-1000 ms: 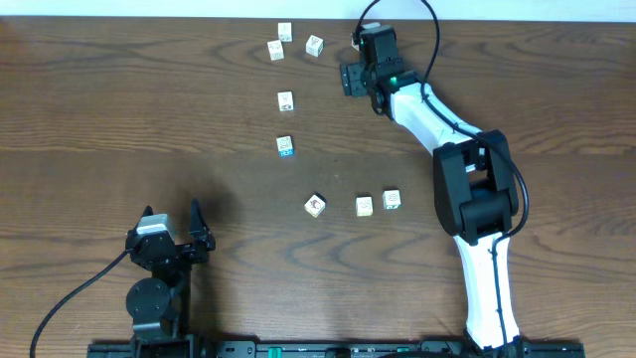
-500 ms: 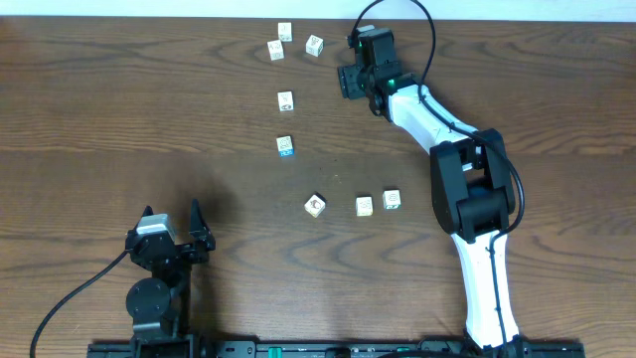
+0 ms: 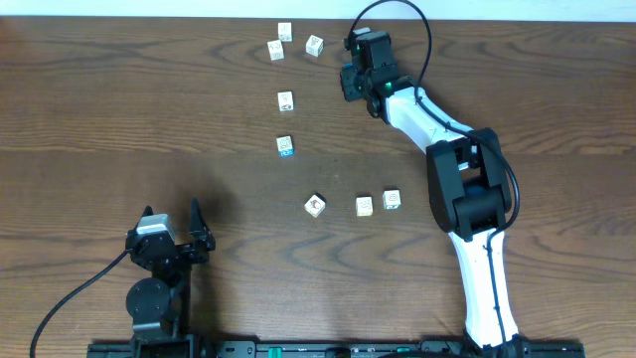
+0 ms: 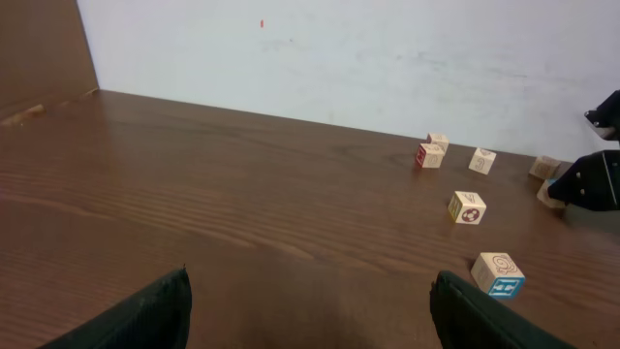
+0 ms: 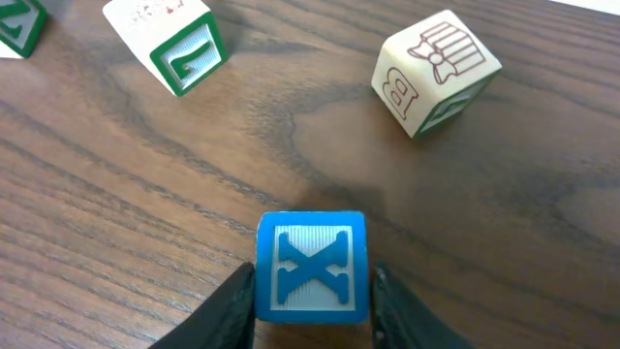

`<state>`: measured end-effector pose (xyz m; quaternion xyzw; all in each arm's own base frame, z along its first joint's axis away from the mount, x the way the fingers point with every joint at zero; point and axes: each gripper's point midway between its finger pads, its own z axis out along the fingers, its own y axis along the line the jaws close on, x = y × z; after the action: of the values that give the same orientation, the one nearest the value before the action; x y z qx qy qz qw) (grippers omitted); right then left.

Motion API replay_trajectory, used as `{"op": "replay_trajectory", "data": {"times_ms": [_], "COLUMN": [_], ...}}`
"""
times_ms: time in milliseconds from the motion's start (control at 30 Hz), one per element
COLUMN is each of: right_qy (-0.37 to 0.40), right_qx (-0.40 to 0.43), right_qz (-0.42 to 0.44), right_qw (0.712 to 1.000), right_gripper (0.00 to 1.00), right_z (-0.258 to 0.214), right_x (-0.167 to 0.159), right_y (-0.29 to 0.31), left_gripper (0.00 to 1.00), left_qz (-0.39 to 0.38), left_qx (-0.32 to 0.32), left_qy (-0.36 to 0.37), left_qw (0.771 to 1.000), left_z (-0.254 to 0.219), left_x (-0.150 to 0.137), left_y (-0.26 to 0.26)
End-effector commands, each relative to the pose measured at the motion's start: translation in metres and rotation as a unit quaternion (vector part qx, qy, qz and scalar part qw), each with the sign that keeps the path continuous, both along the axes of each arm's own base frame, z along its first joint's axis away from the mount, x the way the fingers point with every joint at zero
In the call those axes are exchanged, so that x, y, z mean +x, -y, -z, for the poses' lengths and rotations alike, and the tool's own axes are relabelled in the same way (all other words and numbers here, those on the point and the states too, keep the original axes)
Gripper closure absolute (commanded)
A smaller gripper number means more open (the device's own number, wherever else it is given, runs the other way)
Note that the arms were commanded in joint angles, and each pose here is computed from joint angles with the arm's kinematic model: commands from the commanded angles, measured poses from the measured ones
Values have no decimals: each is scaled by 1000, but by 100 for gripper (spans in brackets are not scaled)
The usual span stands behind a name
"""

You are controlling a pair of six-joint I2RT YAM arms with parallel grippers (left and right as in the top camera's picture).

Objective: Lift 5 blocks
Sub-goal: 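Carry the blue X block down and place it beside the M block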

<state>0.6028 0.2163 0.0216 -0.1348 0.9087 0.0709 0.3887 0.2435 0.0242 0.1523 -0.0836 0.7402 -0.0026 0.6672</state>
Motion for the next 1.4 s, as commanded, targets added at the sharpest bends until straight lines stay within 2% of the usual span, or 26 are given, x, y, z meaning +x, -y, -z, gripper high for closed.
{"op": "replay_trajectory", "data": {"times_ms": [0,467,600,667,867,1067,1367], "right_qy": [0,-10,-15,-12,7,14,-66], "right_qx": [0,-3,-5,-6,1,-19,-65], "right_qz": [-5,-7,-10,-8,-5,18,111], "right_qw": [1000,1000,1000,1000,1000,1000,990], "right_gripper": [68,82,91,99,99,99,99], "right_z": [4,-8,-20,-42,-113,-187,-247], "right_x": [1,0,-4,-8,-23,-58,-169], "right_y": [-7,-10,-11,-9,-2,23,92], "left_gripper": [21,21,21,21,21,21,21], "left_qz": [-7,-7,-7,-7,-7,-7,-7], "left_qx": [-4,-4,-4,-4,-4,-4,-4], "left_qy": [-26,-26,-26,-26,-26,-26,-26], "left_qw": [1000,1000,1000,1000,1000,1000,1000], "left_z": [17,17,17,17,17,17,17], "left_x": [-1,-1,-1,-1,-1,-1,-1], "left_y": [-2,-2,-2,-2,-2,-2,-2]}}
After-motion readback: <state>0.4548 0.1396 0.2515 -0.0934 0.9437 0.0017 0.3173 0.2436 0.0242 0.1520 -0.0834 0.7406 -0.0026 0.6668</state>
